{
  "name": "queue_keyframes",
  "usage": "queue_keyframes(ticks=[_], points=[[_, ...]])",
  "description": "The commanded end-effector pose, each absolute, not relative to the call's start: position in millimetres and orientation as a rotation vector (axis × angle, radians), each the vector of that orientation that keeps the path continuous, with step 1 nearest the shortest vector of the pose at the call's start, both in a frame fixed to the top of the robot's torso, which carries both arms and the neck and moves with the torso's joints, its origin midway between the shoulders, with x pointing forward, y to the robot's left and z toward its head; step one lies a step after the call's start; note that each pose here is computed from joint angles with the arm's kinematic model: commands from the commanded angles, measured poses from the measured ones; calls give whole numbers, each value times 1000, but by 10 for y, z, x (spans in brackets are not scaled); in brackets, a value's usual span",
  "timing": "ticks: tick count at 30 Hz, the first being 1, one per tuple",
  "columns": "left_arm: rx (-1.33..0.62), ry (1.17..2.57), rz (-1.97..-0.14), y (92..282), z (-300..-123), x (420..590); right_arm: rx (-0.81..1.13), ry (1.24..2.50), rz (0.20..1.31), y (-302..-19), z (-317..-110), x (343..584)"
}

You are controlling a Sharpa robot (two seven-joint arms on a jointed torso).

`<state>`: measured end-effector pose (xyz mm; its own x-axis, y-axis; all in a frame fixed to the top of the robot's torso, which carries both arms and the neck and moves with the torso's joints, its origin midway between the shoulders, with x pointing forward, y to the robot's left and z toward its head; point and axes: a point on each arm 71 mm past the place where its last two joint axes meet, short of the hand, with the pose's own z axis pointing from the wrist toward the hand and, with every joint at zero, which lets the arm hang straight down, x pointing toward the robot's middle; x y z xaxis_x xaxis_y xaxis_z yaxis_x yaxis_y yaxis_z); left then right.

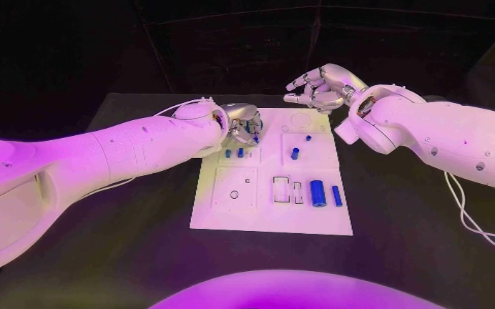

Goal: Assemble the parts on the task board

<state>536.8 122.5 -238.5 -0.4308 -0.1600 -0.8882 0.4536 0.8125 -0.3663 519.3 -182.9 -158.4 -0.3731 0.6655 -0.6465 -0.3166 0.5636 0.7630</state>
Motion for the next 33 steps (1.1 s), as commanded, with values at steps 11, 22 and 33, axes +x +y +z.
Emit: queue_keyframes(ticks=[11,22,33], points=[[105,1831,-768,1513,-2087,5304,291,1648,1074,-1839,-1573,5197],[94,1969,-697,1753,-2159,5304,291,1649,1073,-1840,-1577,5200],[94,2007,-659,1756,-2226,5356,289,1651,1075,-1830,-1579,5202]])
